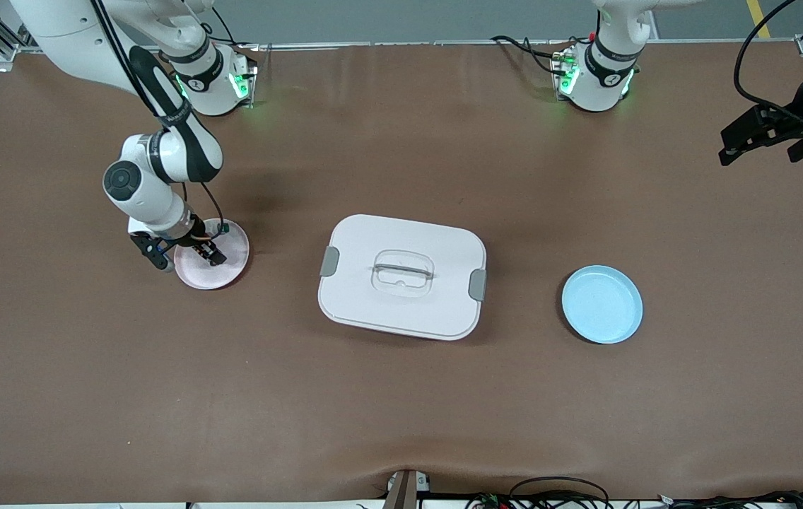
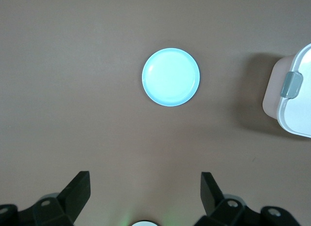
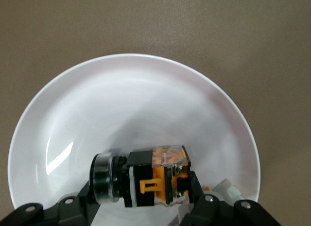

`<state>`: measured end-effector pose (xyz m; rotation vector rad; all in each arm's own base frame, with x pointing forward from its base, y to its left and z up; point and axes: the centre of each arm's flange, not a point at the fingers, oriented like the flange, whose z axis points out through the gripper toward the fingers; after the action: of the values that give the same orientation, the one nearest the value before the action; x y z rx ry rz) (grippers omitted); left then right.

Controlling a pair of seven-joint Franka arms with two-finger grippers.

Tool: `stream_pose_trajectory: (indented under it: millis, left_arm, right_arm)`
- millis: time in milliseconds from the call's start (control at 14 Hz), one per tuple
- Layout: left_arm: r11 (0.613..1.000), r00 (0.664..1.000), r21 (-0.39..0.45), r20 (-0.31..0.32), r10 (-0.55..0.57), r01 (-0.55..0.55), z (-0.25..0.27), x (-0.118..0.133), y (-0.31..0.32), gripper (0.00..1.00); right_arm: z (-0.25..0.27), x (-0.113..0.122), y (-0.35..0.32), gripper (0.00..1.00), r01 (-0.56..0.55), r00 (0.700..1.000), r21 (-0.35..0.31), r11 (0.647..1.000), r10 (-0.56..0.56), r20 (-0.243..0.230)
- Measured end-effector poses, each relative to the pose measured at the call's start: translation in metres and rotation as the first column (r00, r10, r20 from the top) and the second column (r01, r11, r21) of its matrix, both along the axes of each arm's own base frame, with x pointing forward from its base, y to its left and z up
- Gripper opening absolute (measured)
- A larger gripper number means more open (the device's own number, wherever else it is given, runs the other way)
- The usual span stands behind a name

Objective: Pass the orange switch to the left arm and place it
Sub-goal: 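Lift the switch with the right gripper over the white box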

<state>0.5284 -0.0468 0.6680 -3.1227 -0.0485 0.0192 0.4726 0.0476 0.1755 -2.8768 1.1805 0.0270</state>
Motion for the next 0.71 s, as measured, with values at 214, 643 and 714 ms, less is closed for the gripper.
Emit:
stream_pose_trajectory:
  millis: [214,643,714]
  left_arm:
    - [1.0,1.0,0.0,-0.001,0.0,0.0,-0.001,0.0,0.0,1.0]
    - [1.0,1.0,0.0,-0.002,0.0,0.0,-0.001,0.0,0.0,1.0]
    - [1.0,1.0,0.0,-0.002,0.0,0.0,-0.001,0.0,0.0,1.0]
  right_arm:
    - [0.01,0.013,0.003,0.73,0.049,0.997,-0.001,0.999,-0.049,-0.066]
    - [0.069,0.054,0.013,0.73,0.102,0.976,-0.008,0.995,-0.101,-0.192]
    - [0.079,0.06,0.017,0.73,0.127,0.973,-0.011,0.992,-0.127,-0.192]
